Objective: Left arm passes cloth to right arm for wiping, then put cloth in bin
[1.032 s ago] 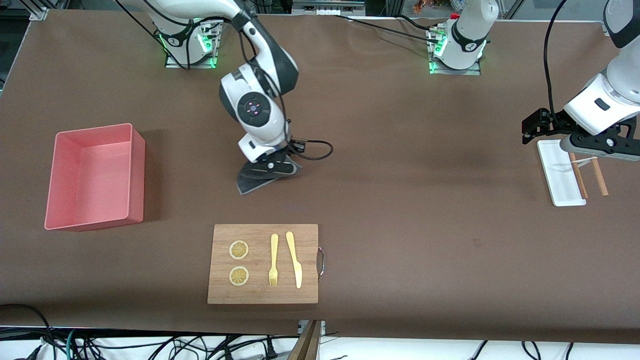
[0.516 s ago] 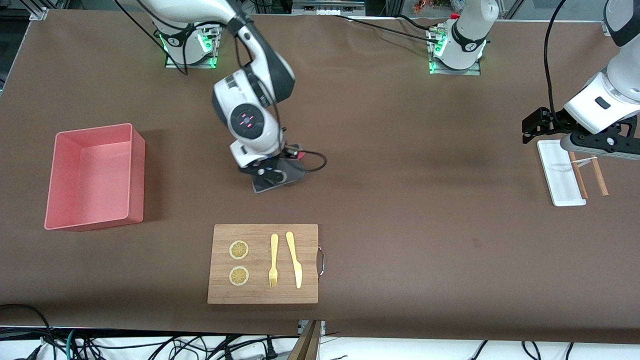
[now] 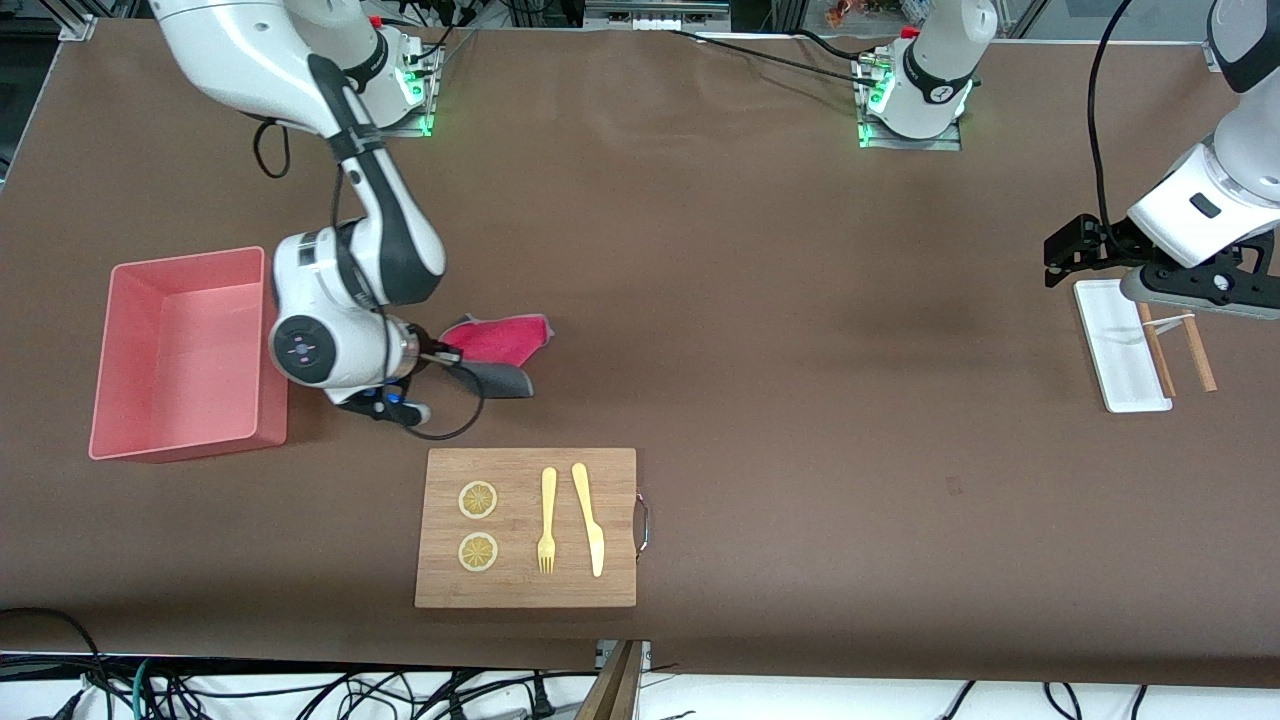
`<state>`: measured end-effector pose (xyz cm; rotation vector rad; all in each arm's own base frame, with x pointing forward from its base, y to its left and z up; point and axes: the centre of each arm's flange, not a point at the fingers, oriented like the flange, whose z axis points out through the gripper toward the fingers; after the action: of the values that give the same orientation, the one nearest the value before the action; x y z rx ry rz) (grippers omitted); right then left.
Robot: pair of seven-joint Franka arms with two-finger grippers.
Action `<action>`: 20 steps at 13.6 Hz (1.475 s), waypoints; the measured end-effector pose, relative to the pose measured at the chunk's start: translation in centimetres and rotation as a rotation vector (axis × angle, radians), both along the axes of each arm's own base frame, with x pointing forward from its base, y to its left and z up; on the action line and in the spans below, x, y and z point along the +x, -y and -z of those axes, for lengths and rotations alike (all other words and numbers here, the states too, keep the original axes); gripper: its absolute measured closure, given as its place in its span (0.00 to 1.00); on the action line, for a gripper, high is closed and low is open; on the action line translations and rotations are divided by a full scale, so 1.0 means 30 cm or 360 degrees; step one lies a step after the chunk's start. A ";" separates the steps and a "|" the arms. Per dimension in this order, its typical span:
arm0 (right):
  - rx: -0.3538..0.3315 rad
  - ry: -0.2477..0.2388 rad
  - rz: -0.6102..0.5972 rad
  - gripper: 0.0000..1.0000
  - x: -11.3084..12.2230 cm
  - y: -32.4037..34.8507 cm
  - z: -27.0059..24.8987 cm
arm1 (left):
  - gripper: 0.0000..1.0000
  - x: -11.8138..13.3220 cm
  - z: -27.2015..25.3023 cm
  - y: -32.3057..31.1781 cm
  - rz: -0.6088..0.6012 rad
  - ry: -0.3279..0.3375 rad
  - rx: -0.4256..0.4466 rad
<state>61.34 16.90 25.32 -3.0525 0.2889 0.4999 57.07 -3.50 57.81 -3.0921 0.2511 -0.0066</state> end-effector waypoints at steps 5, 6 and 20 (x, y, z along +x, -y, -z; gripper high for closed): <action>0.0074 0.0052 -0.0262 0.98 0.065 0.436 -0.006 | 0.00 0.000 0.000 0.000 0.0000 0.0000 0.0000; 0.0082 0.0062 -0.0312 0.98 0.069 0.494 -0.011 | 0.00 0.000 0.000 0.000 0.0000 0.0000 0.0000; 0.0103 -0.0138 -0.0575 0.98 0.040 0.891 -0.748 | 0.00 -0.002 -0.006 -0.008 -0.0007 -0.0003 0.0001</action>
<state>62.54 -9.83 47.76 -3.0302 -0.2782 0.6426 57.01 -3.26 57.98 -3.0924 0.2444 -0.0036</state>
